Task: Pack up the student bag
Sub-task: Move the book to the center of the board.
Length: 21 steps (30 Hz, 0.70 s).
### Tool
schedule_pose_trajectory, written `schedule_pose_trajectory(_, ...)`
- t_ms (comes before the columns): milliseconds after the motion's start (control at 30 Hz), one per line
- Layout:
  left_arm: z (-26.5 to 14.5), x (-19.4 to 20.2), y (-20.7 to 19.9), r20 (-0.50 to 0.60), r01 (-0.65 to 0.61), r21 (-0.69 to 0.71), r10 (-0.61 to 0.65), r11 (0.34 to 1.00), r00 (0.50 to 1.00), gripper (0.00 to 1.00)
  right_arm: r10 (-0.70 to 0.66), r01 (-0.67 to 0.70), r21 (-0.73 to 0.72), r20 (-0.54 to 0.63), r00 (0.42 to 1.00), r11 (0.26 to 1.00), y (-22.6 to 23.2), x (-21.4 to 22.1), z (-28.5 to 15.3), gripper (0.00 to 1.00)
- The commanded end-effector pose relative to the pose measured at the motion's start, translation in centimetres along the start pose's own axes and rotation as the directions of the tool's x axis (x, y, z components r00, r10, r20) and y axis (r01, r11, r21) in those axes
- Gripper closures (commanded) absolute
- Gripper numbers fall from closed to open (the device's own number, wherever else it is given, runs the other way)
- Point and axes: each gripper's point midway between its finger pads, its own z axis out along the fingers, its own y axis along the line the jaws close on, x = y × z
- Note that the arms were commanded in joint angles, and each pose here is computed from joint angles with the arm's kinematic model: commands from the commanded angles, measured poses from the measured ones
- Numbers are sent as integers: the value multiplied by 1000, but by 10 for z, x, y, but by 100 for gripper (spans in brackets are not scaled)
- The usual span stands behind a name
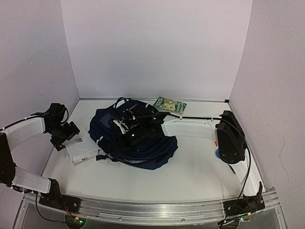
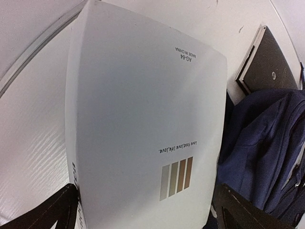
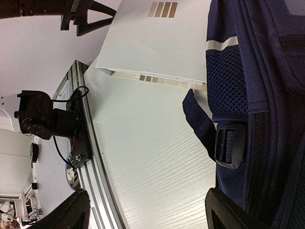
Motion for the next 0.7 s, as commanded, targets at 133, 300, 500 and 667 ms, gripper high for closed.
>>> schedule_pose_trajectory(133,-23,-17,-27,16,-94,68,93,993,996,0,-42,41,43,28,999,998,-3,-5,-5,18)
schedule_pose_trajectory(300,-31,-12,-17,12,-114,43,113,993,993,0,-47,46,48,22,999,998,-5,-1,-5,20)
schedule_pose_trajectory(500,-23,-11,-20,-6,-119,55,120,991,993,0,-47,46,56,19,999,997,-7,0,-5,20)
schedule_pose_trajectory(667,-7,-44,-22,-7,-128,63,128,990,992,0,-55,54,69,14,998,996,-10,4,-8,21)
